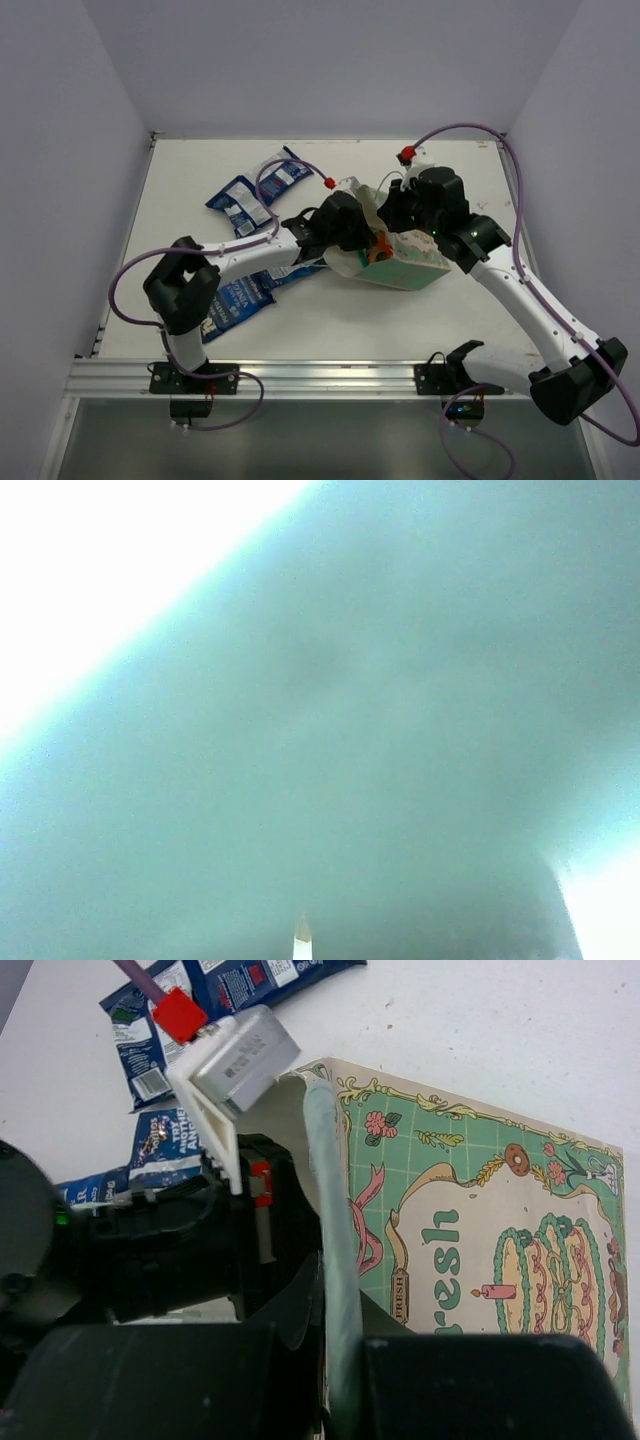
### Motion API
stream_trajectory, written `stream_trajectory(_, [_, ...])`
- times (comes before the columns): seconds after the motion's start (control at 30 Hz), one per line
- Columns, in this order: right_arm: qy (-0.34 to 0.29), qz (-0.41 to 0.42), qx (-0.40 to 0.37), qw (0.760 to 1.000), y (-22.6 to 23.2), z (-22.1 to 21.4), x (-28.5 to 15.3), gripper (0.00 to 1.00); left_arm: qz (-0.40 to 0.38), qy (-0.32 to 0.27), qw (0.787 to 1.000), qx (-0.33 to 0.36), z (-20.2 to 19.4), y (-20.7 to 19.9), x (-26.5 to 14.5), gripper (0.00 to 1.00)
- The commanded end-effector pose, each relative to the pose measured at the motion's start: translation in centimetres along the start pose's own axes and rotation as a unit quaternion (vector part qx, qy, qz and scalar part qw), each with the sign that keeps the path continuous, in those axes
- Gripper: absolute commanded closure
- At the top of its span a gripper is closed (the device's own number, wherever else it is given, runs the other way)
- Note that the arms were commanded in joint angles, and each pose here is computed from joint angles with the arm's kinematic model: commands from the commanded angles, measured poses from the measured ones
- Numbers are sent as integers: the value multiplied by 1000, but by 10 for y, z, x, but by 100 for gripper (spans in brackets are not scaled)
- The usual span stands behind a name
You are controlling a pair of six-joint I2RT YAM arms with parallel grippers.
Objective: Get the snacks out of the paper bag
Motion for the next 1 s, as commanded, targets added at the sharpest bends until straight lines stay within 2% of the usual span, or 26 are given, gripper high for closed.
stream_trajectory(0.0, [-59, -5, 0, 998, -5, 19, -6, 100, -17, -76, 997, 29, 50, -24, -48, 100])
stream_trajectory(0.27, [-62, -75, 4, 995, -41, 9, -3, 100, -16, -123, 990, 60, 83, -30, -99, 100])
stream_trajectory(0.43, [-58, -105, 12, 993, -57, 3, -3, 100, -22, -167, 983, 75, 119, -37, -145, 100])
stream_trajectory(0.53, [-60, -108, 9, 992, -59, 3, -5, 100, -16, -201, 977, 75, 143, -27, -176, 100])
stream_trajectory(0.67, [-56, -92, 1, 994, -55, 3, -8, 100, -17, -180, 980, 78, 152, -20, -186, 98])
stream_trajectory(0.7, [-55, -85, 1, 995, -52, 3, -8, 100, -17, -172, 982, 74, 147, -17, -180, 77])
stream_trajectory(0.77, [-57, -78, 1, 995, -50, 5, -10, 100, -54, -144, 986, 56, 135, -24, -170, 60])
stream_trajectory(0.83, [-58, -75, 3, 996, -47, 8, -10, 100, -64, -119, 990, 36, 120, -24, -156, 52])
stream_trajectory(0.97, [-62, -78, 9, 995, -46, 15, -9, 100, -100, -81, 991, 30, 90, -49, -132, 36])
Point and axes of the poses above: each gripper's point midway between its finger pads, its own x axis out along the fingers, its own y axis along the line the jaws close on, z = x × y, the point moved 3 cm from there along -x, back along the fingers, and after that the axes turned 8 degrees about x, right-handed, at the moved point
